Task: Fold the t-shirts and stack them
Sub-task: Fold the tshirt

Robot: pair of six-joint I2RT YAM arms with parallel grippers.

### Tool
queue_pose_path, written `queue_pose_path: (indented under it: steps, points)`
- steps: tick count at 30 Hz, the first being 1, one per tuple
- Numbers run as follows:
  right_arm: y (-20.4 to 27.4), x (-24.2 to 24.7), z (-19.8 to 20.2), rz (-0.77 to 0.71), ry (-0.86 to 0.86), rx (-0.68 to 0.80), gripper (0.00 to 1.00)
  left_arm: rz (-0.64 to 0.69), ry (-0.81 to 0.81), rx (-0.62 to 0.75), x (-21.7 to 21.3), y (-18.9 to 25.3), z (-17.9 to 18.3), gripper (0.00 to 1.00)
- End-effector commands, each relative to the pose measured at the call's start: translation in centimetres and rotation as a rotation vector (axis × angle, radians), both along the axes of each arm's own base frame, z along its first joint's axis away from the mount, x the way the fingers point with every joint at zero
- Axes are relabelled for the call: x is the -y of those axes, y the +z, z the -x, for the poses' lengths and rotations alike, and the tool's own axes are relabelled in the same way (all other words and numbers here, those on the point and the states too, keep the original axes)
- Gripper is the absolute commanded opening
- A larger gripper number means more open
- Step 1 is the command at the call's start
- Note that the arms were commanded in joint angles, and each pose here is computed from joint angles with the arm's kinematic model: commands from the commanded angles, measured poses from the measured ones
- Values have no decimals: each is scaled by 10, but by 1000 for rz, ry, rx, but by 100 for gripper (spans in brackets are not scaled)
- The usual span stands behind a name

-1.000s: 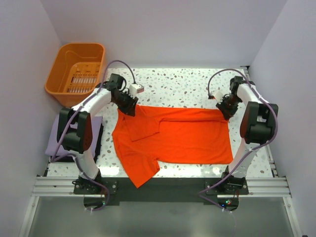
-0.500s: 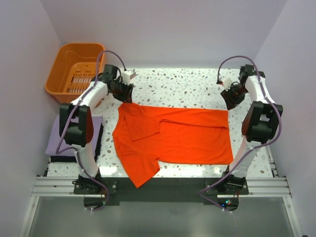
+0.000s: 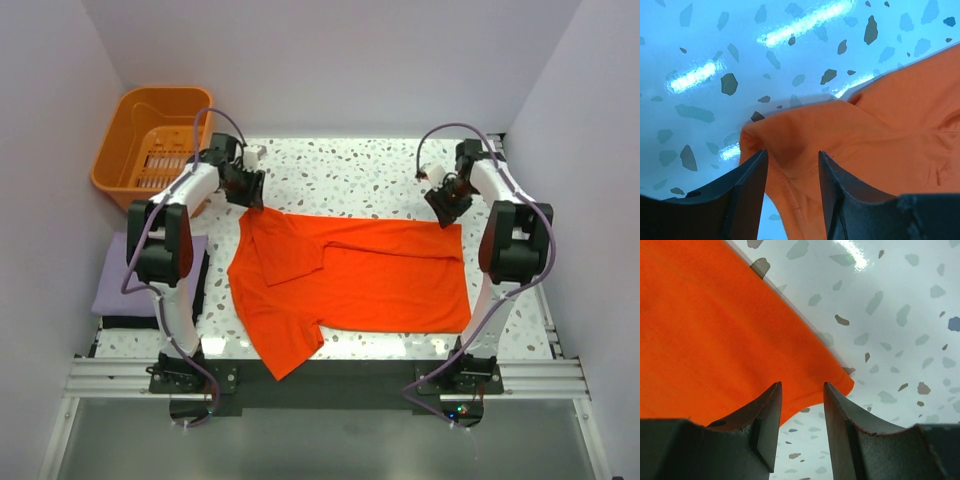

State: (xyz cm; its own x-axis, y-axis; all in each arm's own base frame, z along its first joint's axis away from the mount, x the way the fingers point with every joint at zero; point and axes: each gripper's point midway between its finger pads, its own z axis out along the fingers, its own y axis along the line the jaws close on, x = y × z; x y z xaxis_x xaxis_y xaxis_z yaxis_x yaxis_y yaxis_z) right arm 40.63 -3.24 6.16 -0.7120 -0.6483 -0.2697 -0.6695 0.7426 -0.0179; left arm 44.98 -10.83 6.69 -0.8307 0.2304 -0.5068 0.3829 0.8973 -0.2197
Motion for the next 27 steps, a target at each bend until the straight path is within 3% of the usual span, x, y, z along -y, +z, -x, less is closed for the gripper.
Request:
queue_pose_path:
  steps: [1, 6, 13, 17, 21, 27]
  points:
    - [-15, 6, -7, 67, 16, 15, 42, -9, 53, -67, -5, -15, 10, 49]
    - [-31, 9, -9, 109, 32, -2, 40, 30, 46, -100, 2, -21, 18, 46]
    - [6, 10, -8, 69, -68, 19, 41, 57, 17, -91, 6, -15, 25, 20]
    - [31, 12, 12, 10, -91, -17, 42, 57, 11, -86, 6, -14, 25, 14]
    - [31, 10, 51, 10, 36, -86, 42, 62, 7, -83, 7, -12, 25, 8]
    - [17, 16, 73, 63, 123, -104, 45, 52, 13, -95, 2, -11, 29, 0]
